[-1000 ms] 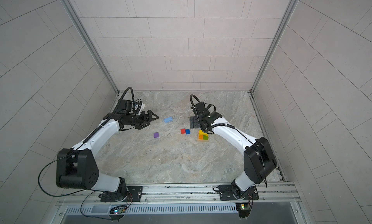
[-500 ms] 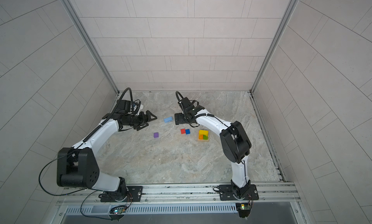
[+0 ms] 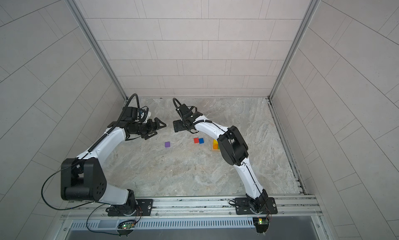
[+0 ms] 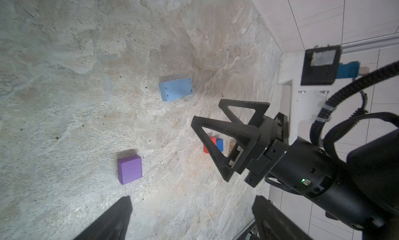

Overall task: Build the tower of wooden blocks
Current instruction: 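Raise the right gripper and move it toward the light-blue block, then lower the right gripper onto the light-blue block and close on it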

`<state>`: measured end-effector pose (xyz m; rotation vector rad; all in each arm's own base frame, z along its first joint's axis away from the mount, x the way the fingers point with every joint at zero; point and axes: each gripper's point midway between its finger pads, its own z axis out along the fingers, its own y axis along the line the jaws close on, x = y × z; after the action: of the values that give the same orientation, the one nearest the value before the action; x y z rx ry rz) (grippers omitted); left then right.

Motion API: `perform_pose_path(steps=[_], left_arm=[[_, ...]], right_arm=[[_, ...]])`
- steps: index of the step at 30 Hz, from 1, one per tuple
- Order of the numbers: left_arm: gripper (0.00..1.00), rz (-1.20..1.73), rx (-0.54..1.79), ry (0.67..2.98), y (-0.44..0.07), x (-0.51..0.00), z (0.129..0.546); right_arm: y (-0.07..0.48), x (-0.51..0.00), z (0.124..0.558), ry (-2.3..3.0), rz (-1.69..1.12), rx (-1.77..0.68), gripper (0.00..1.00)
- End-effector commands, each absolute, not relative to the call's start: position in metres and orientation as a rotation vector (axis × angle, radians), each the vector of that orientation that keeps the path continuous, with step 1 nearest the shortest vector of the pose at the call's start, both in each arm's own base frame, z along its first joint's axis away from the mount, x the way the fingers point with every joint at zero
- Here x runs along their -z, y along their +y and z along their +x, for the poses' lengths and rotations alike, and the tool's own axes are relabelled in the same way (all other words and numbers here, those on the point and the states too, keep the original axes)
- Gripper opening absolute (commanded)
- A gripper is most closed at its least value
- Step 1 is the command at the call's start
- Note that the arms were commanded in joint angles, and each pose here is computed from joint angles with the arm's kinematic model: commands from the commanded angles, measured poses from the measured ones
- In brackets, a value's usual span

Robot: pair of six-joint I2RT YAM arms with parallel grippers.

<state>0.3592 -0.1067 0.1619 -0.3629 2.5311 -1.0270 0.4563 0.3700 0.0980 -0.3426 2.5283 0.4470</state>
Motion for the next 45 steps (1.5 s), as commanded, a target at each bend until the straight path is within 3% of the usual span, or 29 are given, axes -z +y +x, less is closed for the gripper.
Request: perform_pose_path(steps=[1,25,34,45], left_arm=[[0.94,-0.349,1.017,2.520,-0.105,-0.166,0.359],[0.94,-0.350,1.019,2.520,-0.104,-0.166,0.358],[0.94,-0.348,1.016,2.516,-0.104,-0.167,0.359],[0.94,-0.347,1.005,2.513,-0.103,-0.169,0.358]], right_arm=[[0.370,-0.090,0.463,2.524,-0.390,-0.357,0.95],[0.389,-0.032,0.483,2.543,-0.523,-0.173,0.91],[0.389,-0.027,0.483,2.546,-0.514,-0.155,0.75],[0.388,-0.048,0.486,2.515,-0.484,-0.152,0.49]])
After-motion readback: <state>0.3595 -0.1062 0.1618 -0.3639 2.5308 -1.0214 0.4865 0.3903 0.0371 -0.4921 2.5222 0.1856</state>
